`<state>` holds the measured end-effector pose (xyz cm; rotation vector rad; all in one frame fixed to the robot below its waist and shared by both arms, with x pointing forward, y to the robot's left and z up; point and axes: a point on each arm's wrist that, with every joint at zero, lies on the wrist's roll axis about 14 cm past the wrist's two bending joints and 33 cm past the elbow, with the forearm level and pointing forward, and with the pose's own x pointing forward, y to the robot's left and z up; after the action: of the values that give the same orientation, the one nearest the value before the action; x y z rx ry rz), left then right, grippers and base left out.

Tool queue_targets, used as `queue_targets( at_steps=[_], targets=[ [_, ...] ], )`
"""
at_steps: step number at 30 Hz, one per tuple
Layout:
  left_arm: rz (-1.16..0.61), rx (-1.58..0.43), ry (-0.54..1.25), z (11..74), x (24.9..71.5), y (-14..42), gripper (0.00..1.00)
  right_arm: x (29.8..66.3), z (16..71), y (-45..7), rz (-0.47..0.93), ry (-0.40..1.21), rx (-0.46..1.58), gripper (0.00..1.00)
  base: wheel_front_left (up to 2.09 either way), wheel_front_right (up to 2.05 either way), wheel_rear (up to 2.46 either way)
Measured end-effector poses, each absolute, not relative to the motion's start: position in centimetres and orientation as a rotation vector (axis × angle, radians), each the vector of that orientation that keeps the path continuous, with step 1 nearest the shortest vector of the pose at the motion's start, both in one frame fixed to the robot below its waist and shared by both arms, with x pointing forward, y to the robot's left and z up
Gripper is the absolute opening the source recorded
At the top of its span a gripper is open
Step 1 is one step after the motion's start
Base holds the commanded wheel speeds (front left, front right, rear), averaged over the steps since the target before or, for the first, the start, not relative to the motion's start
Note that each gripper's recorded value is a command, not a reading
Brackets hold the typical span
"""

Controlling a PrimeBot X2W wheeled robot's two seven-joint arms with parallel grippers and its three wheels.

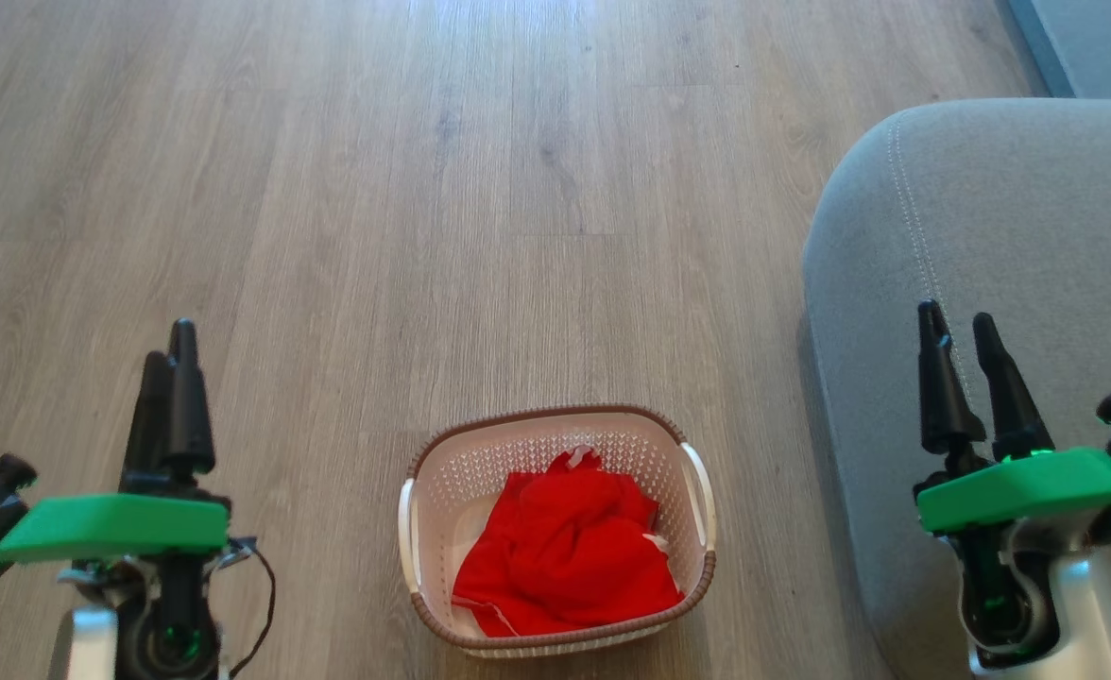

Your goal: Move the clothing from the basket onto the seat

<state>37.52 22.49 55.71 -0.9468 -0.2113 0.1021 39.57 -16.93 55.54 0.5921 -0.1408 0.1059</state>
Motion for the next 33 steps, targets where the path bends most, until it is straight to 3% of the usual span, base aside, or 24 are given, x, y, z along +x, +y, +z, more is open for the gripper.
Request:
queue_targets(
  at_steps=[19, 33],
  targets=[
    [0.015, -0.496, -0.252, 59.1, 37.5, 16.8, 1.0, 39.6, 56.9, -14.1, 0.189, -0.193, 0.348, 1.0, 0.0, 0.0, 0.0],
    [-0.013, -0.302, -0.213, 57.4, 37.2, 14.3, 1.0, 39.5, 54.9, -12.8, 0.219, -0.154, 0.192, 1.0, 0.0, 0.0, 0.0]
  ],
)
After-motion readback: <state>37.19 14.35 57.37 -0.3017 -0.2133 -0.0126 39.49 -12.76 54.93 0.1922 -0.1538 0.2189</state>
